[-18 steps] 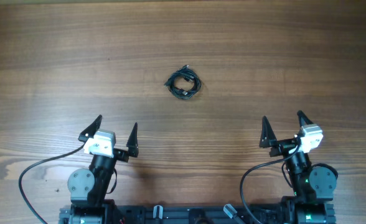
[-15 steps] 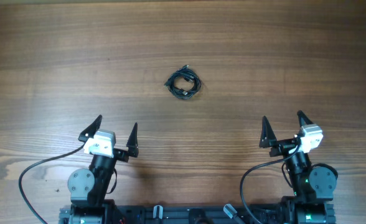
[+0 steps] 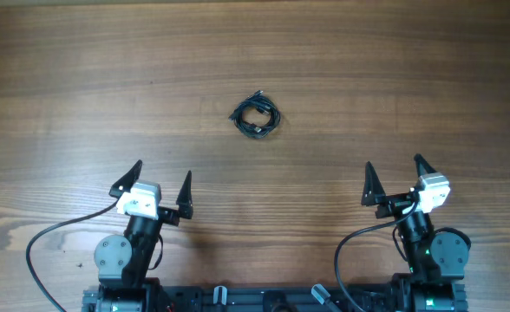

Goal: Untangle cables

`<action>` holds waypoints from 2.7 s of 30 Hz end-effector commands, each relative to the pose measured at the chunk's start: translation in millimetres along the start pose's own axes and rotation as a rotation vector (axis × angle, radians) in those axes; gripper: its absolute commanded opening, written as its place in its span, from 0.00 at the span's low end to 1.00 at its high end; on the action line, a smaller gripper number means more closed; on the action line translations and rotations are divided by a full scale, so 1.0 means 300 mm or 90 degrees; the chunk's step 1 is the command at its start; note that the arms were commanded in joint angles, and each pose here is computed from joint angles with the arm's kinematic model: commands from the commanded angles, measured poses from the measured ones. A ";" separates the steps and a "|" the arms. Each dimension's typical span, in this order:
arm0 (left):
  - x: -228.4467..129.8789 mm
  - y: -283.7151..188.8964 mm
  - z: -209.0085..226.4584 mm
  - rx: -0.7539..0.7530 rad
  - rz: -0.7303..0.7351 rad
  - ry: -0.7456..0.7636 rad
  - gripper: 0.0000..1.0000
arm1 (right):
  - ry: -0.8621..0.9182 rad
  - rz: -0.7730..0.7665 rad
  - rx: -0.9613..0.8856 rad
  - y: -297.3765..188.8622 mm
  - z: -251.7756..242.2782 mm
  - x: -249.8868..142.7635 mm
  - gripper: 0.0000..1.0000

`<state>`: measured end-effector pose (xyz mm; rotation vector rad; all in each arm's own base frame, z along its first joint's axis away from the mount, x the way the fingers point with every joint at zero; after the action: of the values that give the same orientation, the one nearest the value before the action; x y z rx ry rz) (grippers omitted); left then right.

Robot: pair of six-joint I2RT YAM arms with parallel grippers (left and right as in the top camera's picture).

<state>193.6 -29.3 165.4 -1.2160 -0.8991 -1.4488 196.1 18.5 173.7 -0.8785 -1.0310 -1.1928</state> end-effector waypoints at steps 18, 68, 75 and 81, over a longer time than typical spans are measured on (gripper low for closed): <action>-0.006 0.000 0.000 0.004 0.002 -0.004 1.00 | 0.002 -0.001 -0.008 0.001 -0.006 0.001 1.00; 0.482 0.399 -0.015 -0.206 0.444 -0.252 1.00 | -0.194 0.611 0.172 0.235 0.481 0.293 1.00; 0.319 0.456 -0.061 -0.166 0.598 -0.216 1.00 | -0.164 0.578 0.190 0.270 0.513 0.308 1.00; 0.130 0.562 -0.106 -0.172 0.692 -0.226 1.00 | -0.161 0.567 0.169 0.283 0.505 0.313 1.00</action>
<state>334.9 -103.6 216.5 -1.8176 -0.1926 -0.5241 256.8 147.1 298.9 -1.1135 -0.7900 -0.1606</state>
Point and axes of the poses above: each gripper's point midway between its finger pads, its own y axis out along the fingers, its own z axis along the line the jaws close on, x = y × z, the point moved 5 cm from there along -y, back along the fingers, and after that the axes turned 13 degrees about y, right-handed, at the moved point
